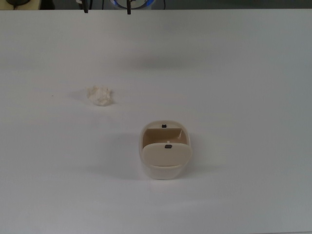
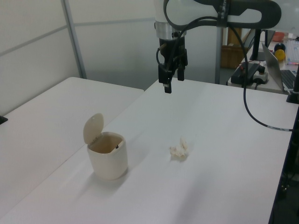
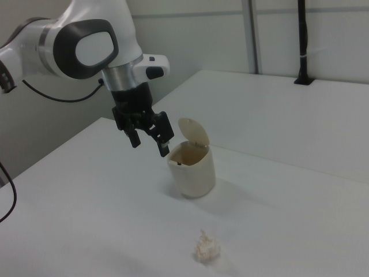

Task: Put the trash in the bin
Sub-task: 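Move the gripper over the crumpled white paper and lower it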

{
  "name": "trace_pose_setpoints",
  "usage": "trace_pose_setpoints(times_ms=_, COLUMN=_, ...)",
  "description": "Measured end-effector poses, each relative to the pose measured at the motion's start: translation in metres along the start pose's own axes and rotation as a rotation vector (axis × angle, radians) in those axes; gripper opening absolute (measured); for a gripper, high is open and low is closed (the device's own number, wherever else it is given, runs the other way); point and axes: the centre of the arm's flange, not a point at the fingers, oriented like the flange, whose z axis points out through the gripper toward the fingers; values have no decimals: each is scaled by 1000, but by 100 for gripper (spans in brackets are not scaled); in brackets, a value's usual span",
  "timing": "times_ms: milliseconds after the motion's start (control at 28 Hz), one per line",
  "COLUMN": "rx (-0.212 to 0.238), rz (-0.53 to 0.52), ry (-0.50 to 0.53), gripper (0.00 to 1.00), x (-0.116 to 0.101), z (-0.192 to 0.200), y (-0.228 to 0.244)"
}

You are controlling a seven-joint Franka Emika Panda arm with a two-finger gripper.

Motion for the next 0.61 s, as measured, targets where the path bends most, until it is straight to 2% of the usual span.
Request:
trace_pose_setpoints(times_ms=357, rx=2, rz=-8, ry=-57, gripper=100, x=15, z=32, y=-4)
trace_pose_setpoints(times_ms=536, rx=2, rz=-9, ry=-82, gripper=100, x=32, z=62, y=-4)
trace_pose_setpoints(times_ms=607, rx=-15, rz=-10, ry=-87, gripper=100, x=41, z=77, y=-2)
